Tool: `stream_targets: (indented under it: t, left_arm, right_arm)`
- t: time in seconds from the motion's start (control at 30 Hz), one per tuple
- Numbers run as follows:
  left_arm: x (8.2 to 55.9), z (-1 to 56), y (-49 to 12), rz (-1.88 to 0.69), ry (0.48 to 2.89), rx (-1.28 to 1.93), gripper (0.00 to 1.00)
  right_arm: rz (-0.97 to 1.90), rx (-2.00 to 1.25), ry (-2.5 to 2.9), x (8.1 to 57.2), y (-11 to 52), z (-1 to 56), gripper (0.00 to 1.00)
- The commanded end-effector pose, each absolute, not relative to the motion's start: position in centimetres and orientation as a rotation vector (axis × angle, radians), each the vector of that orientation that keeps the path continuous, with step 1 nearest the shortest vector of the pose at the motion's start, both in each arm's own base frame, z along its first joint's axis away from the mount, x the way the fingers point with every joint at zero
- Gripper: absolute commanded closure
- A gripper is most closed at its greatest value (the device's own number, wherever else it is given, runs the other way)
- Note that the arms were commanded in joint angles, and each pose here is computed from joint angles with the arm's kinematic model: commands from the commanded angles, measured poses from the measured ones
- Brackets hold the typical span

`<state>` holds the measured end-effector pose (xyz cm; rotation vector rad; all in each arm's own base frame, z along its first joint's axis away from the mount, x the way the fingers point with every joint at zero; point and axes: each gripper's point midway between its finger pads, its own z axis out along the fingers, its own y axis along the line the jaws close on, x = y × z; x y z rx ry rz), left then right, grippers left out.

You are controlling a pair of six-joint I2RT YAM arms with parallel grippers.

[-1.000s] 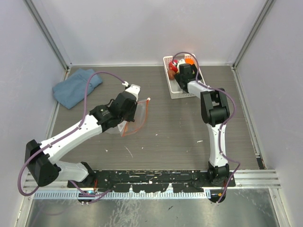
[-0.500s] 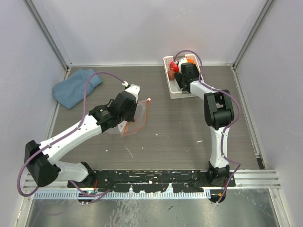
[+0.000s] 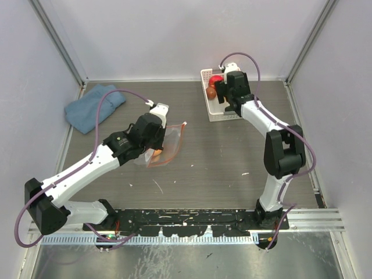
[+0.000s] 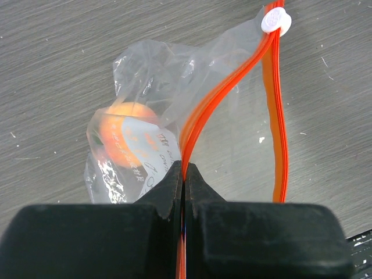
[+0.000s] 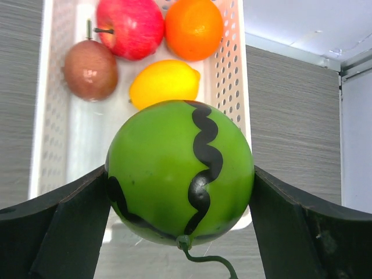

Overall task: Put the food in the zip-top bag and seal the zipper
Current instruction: Pick up the fake fruit from the bin.

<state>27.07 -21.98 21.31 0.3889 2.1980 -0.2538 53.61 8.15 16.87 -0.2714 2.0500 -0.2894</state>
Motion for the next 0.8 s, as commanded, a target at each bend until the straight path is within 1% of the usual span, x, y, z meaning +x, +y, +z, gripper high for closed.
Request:
stream_targets:
  t: [0.0, 0.37, 0.77]
  left_arm:
    - [27.4, 23.6, -22.8, -0.343, 2.128, 0.346, 1.00]
    - [27.4, 24.2, -23.0, -0.360, 2.126, 0.328, 1.00]
    - [26.9, 24.5, -23.3, -0.434, 2.147, 0.227, 1.00]
  right_arm:
    - [-0.142, -0.220, 1.974, 50.5, 10.8, 21.6, 0.50]
    - [0.251, -0.273, 1.836, 40.6, 18.2, 27.4, 0.50]
    - [0.688, -0.435, 1.646, 30.6, 25.2, 29.9, 0.50]
